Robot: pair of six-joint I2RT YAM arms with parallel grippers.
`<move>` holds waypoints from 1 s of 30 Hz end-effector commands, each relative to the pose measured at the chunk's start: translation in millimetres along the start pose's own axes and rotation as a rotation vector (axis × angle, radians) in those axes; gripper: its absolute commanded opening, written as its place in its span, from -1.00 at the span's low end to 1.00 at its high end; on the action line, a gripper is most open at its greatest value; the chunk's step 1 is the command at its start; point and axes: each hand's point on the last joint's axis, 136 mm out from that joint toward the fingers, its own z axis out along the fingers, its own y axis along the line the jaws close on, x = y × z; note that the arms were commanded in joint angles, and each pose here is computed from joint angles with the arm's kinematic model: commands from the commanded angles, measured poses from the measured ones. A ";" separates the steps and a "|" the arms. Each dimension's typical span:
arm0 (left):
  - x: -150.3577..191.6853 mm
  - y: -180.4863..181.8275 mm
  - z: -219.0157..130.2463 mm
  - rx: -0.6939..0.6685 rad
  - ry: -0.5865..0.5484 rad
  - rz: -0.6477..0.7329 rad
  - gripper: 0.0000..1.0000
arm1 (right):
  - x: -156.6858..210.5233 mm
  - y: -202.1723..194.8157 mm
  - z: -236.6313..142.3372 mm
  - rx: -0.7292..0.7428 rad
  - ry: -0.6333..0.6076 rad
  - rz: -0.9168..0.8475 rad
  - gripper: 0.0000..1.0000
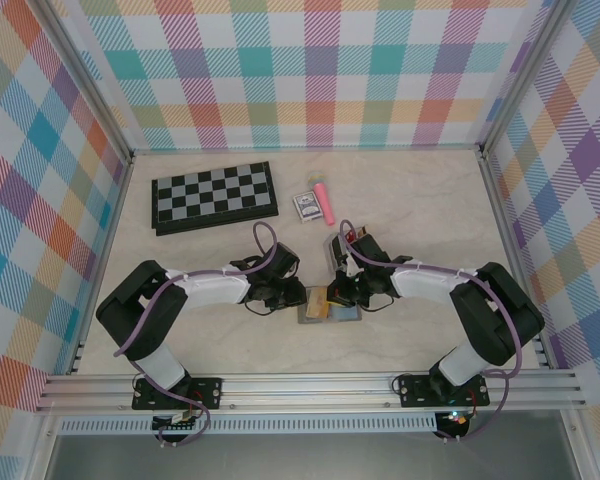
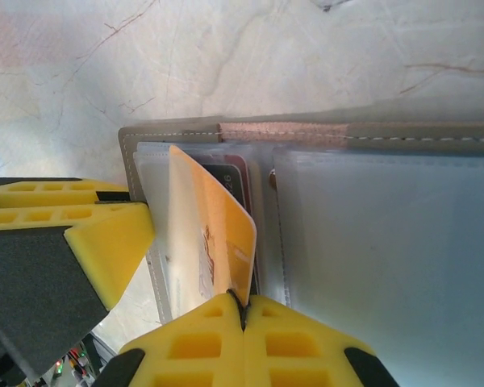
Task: Put the credit cards into the card holder
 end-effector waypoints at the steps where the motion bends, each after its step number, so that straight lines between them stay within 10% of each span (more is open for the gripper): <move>1: 10.2 5.1 11.6 -0.023 0.037 0.014 -0.56 | 3.4 -10.9 4.0 0.015 0.014 -0.036 -0.96; 30: 9.8 4.1 13.1 -0.027 0.045 0.020 -0.56 | -14.0 -33.2 -4.6 0.089 -0.108 -0.194 -0.90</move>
